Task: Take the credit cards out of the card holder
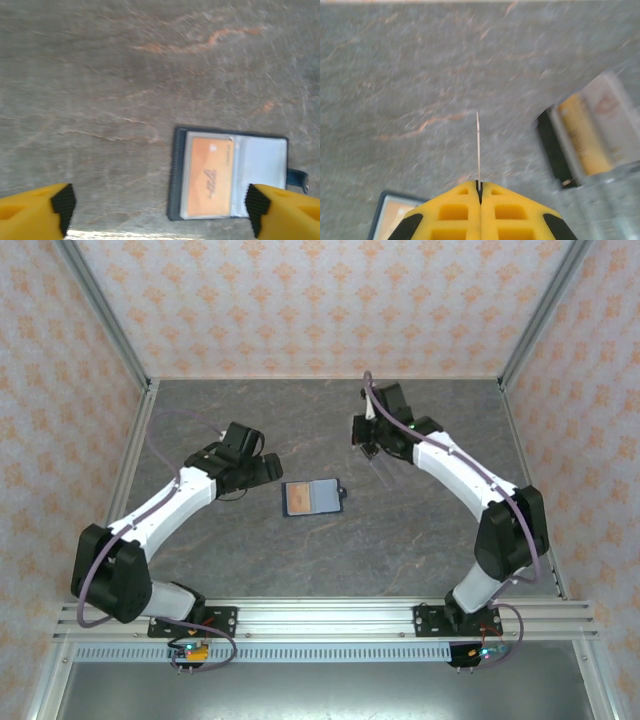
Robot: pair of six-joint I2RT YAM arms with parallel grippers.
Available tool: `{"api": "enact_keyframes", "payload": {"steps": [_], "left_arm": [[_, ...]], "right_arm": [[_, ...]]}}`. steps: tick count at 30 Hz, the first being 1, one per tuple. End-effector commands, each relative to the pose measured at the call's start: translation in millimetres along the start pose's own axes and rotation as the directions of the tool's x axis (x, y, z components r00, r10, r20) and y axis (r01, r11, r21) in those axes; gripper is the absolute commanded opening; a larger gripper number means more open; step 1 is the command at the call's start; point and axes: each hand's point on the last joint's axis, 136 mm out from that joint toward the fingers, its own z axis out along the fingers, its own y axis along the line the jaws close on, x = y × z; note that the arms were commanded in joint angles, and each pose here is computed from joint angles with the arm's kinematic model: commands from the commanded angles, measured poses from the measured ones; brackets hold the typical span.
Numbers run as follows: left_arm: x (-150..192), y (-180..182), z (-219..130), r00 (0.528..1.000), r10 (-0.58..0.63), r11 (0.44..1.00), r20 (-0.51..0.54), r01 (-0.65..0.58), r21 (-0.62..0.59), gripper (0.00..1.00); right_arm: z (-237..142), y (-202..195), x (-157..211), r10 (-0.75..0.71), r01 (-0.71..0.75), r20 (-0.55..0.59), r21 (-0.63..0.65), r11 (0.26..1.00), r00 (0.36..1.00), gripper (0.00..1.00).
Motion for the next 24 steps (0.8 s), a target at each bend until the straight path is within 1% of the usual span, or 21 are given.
{"api": "enact_keyframes", "payload": {"steps": [1, 3, 4, 10, 15, 21, 24], "left_arm": [[4, 41, -9, 0.999, -0.017, 0.990, 0.029, 0.021, -0.140, 0.97], [4, 49, -11, 0.998, -0.038, 0.988, 0.040, 0.044, -0.145, 1.00], [4, 52, -12, 0.998, -0.047, 0.988, 0.046, 0.053, -0.146, 1.00], [5, 61, -14, 0.992, -0.112, 0.985, 0.053, 0.118, -0.126, 1.00], [8, 59, -9, 0.991, -0.128, 0.986, 0.026, 0.130, -0.107, 1.00], [12, 55, -4, 0.991, -0.136, 0.987, -0.001, 0.136, -0.087, 1.00], [13, 52, -3, 0.991, -0.137, 0.988, -0.011, 0.136, -0.076, 1.00]], "right_arm": [[-20, -28, -20, -0.105, 0.102, 0.023, 0.110, 0.989, 0.994, 0.00], [-22, -38, -26, -0.145, 0.142, 0.010, 0.130, 0.981, 0.989, 0.00], [-22, -42, -27, -0.157, 0.155, 0.003, 0.135, 0.979, 0.988, 0.00], [-5, -64, -24, -0.247, 0.265, -0.133, 0.136, 0.955, 0.960, 0.00], [16, -81, -26, -0.273, 0.305, -0.206, 0.144, 0.942, 0.940, 0.00], [38, -86, -22, -0.327, 0.367, -0.276, 0.108, 0.924, 0.904, 0.00], [48, -91, -21, -0.330, 0.382, -0.321, 0.117, 0.917, 0.888, 0.00]]}}
